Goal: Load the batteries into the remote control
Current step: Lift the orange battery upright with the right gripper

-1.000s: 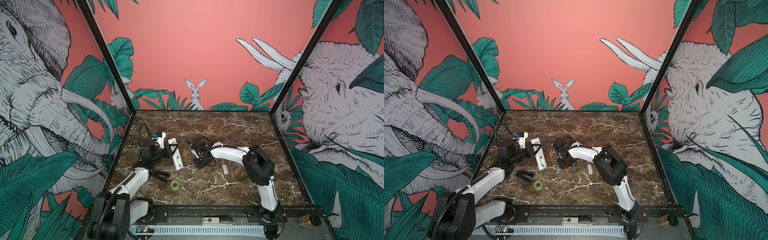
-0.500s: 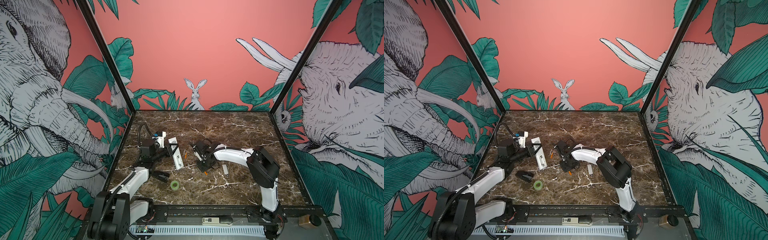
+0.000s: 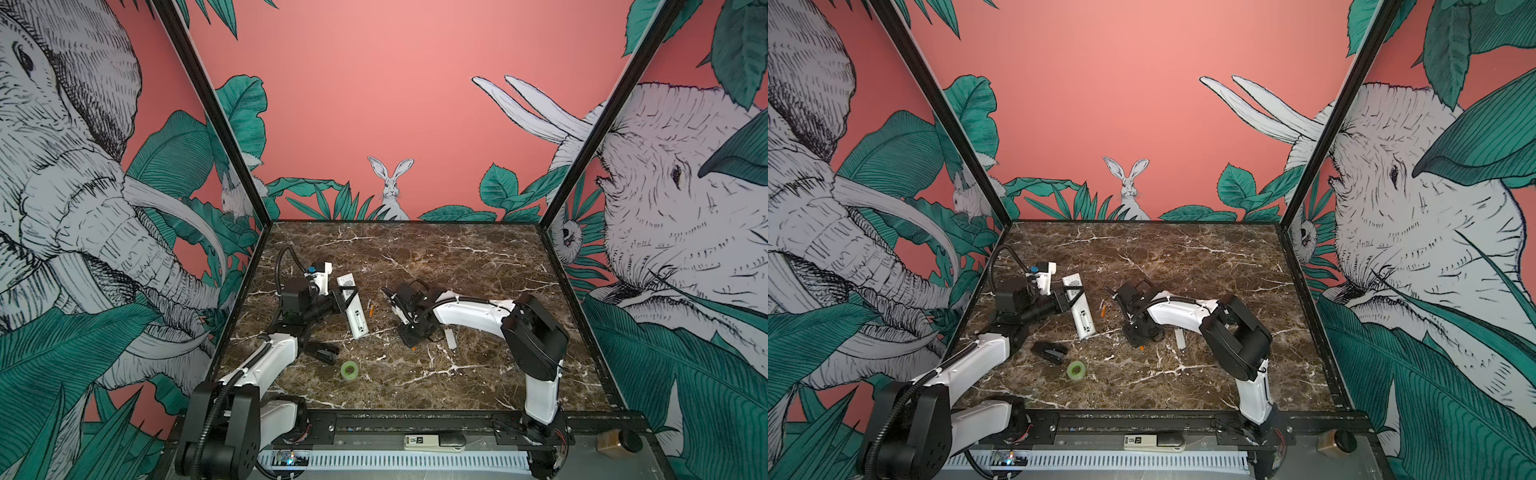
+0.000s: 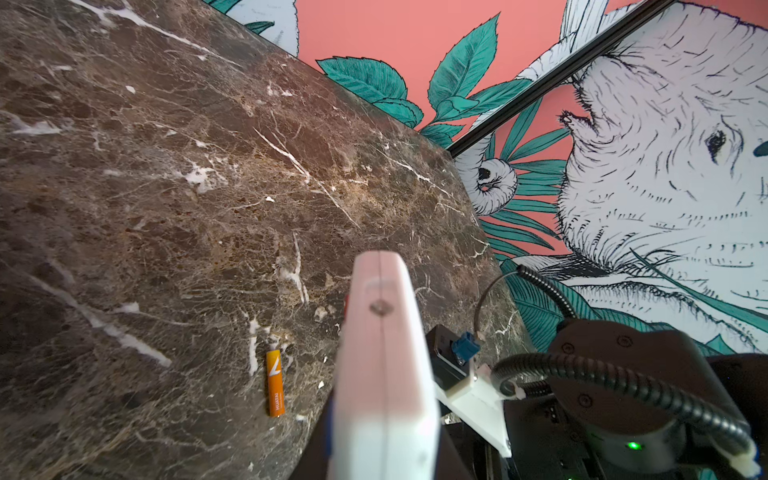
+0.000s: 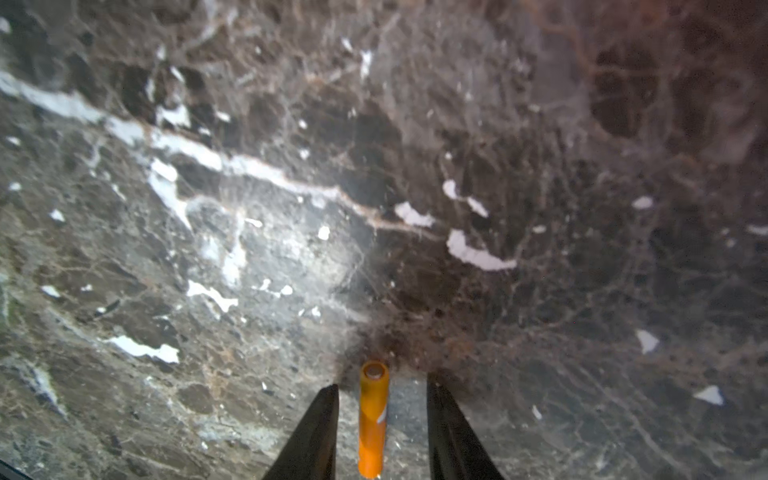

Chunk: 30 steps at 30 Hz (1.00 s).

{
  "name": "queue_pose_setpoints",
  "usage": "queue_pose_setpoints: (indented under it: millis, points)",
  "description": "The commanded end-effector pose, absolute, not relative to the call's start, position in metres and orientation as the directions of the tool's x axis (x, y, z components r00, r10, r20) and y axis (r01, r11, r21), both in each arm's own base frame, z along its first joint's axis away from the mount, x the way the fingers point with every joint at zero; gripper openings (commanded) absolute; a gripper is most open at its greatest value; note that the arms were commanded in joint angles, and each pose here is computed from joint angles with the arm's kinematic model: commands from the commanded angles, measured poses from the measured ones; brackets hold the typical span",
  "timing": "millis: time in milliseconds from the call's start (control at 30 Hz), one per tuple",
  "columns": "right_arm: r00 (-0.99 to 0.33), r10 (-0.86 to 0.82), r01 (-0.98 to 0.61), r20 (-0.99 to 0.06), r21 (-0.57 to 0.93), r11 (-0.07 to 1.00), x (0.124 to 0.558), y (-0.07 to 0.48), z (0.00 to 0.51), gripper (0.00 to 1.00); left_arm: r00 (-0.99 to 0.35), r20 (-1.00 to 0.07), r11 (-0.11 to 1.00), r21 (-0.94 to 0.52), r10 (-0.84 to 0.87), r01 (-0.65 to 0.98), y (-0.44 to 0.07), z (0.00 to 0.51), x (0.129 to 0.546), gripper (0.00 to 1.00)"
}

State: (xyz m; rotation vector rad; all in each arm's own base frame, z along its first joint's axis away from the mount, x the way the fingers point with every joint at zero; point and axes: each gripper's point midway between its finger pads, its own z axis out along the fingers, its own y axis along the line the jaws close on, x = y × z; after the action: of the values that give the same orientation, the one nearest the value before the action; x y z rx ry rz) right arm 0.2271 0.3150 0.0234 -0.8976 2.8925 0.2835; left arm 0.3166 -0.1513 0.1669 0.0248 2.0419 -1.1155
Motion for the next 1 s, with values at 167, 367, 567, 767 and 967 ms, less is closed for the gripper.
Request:
queue_pose_setpoints:
  millis: [167,367,567,767,967]
  points:
    - [-0.824,-0.555,-0.567,-0.117,0.134,0.813,0.215,0.304,0.031,0.37,-0.664,-0.669,0.603,-0.693,-0.334,0.394,-0.151,0.175,0.320,0.00]
    - [-0.822,-0.558,-0.569,-0.110,0.143,0.810,0.214,0.306,0.029,0.34,-0.665,-0.668,0.607,-0.692,-0.333,0.391,-0.151,0.172,0.319,0.00]
    - [-0.817,-0.570,-0.576,-0.088,0.151,0.803,0.210,0.308,0.025,0.29,-0.668,-0.667,0.607,-0.692,-0.331,0.390,-0.151,0.172,0.319,0.00]
    - [-0.806,-0.588,-0.591,-0.061,0.141,0.795,0.204,0.305,0.022,0.27,-0.668,-0.666,0.606,-0.694,-0.333,0.389,-0.151,0.172,0.320,0.00]
    - [-0.803,-0.594,-0.596,-0.058,0.126,0.793,0.204,0.304,0.019,0.24,-0.668,-0.665,0.604,-0.695,-0.334,0.389,-0.151,0.173,0.320,0.00]
